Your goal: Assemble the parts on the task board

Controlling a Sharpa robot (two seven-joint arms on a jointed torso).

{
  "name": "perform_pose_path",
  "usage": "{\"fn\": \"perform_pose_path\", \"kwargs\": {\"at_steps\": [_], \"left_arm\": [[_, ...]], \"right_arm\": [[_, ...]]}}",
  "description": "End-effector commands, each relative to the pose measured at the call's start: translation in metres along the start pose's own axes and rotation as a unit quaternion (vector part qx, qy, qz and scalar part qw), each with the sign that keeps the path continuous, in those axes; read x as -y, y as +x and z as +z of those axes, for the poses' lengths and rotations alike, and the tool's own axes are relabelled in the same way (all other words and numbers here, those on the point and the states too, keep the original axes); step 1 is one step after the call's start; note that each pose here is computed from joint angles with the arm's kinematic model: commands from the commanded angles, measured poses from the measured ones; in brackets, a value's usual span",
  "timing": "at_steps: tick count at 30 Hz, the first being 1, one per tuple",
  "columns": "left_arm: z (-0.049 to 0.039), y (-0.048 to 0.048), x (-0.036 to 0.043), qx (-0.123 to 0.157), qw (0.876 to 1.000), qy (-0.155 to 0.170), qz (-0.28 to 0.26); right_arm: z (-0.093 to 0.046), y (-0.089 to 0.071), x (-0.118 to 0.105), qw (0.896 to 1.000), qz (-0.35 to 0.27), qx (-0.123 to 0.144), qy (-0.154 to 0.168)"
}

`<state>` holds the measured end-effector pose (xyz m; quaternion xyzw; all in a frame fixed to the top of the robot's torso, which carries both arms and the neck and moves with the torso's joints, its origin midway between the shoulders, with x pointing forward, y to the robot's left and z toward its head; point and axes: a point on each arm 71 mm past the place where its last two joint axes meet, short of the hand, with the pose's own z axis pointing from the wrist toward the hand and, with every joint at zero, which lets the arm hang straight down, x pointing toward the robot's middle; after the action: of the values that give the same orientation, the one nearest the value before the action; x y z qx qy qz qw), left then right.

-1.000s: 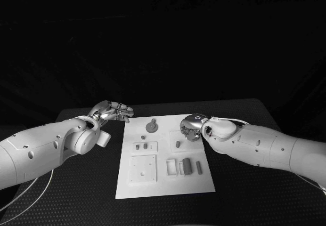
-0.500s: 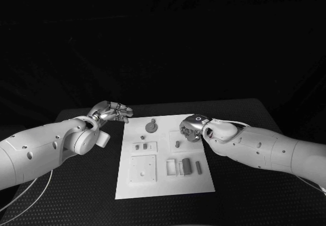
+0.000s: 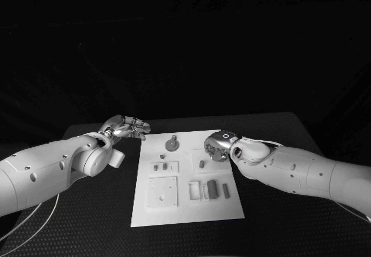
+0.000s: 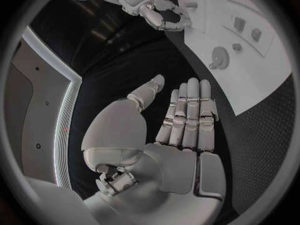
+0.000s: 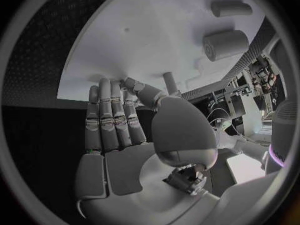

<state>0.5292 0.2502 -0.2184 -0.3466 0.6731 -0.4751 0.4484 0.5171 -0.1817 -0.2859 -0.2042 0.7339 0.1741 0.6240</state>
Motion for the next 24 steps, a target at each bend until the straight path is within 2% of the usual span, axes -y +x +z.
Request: {"fn": "perform_pose_path", "kwargs": {"at_steps": [1,24], "left_arm": [[0.0006,0.0003,0.0015,0.002,1.000,0.003,-0.003],[0.0007,-0.0013,0.0006,0.003,1.000,0.000,-0.003]], "right_arm": [[-0.0043,0.0155,0.0006,0.999,-0.003,-0.033,0.007],[-0.0071,0.0133,-0.0005,1.000,0.011,-0.026,0.005]]}}
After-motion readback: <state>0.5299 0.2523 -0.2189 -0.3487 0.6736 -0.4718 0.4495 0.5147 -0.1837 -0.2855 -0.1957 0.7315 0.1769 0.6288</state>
